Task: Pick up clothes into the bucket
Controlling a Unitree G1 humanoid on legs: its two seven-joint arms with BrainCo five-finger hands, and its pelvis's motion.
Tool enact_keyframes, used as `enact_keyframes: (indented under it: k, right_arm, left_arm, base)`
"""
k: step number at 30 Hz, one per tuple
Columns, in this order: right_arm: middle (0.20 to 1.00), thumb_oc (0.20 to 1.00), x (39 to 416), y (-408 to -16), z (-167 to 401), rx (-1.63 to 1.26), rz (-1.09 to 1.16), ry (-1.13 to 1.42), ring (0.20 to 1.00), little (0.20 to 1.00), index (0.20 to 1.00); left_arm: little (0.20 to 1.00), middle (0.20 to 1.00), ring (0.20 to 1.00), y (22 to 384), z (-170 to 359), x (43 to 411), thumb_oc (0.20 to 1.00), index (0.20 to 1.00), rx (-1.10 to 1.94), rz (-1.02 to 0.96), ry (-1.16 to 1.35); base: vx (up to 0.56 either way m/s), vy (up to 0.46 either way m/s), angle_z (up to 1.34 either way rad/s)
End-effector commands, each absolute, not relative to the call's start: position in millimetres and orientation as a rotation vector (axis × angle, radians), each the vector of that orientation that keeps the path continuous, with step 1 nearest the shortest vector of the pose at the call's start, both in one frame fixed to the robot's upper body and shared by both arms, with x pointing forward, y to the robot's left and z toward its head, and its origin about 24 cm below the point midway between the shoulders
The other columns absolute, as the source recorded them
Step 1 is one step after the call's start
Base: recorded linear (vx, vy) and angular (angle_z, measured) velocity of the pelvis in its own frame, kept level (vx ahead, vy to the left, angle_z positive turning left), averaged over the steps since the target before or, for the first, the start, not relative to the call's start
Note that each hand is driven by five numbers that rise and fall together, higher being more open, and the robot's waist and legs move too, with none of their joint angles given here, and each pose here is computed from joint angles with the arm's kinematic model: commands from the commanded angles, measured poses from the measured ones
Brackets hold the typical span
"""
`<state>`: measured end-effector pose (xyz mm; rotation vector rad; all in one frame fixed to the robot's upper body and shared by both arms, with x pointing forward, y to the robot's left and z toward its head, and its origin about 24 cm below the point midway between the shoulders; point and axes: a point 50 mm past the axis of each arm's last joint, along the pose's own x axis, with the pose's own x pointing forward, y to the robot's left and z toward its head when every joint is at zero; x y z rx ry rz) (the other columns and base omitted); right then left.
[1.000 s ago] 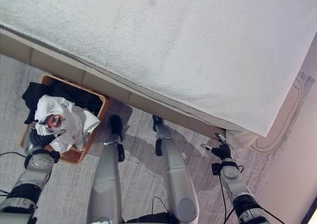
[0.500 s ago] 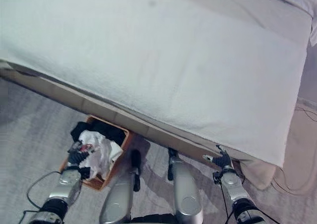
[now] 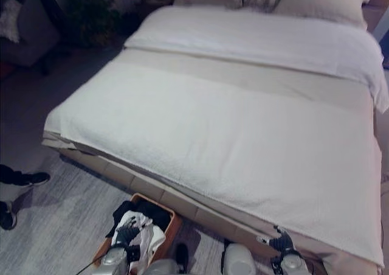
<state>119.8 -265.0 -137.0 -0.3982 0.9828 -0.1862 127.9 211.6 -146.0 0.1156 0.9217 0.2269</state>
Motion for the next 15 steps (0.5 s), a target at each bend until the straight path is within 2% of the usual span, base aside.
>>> enact_keyframes:
  k: [1, 8, 15]
  right_arm:
    - [1.0, 1.0, 125, -264, -136, -0.356, -0.192, 0.973, 1.0, 1.0, 1.0]
    - [1.0, 1.0, 118, -252, -143, -0.344, -0.138, 1.011, 1.0, 1.0, 1.0]
    - [1.0, 1.0, 115, -245, -147, -0.365, -0.088, 1.038, 1.0, 1.0, 1.0]
  left_arm:
    - [1.0, 1.0, 1.0, 221, -149, 121, 1.0, 1.0, 0.208, 0.155, 0.968]
    - [1.0, 1.0, 1.0, 216, -159, 98, 1.0, 1.0, 0.246, 0.118, 1.07]
    - [1.0, 1.0, 1.0, 208, -156, 110, 1.0, 1.0, 0.254, 0.056, 1.024]
  base:
    - [0.04, 0.003, -0.02]
    - [0.02, 0.004, -0.02]
    - [0.02, 0.001, 0.02]
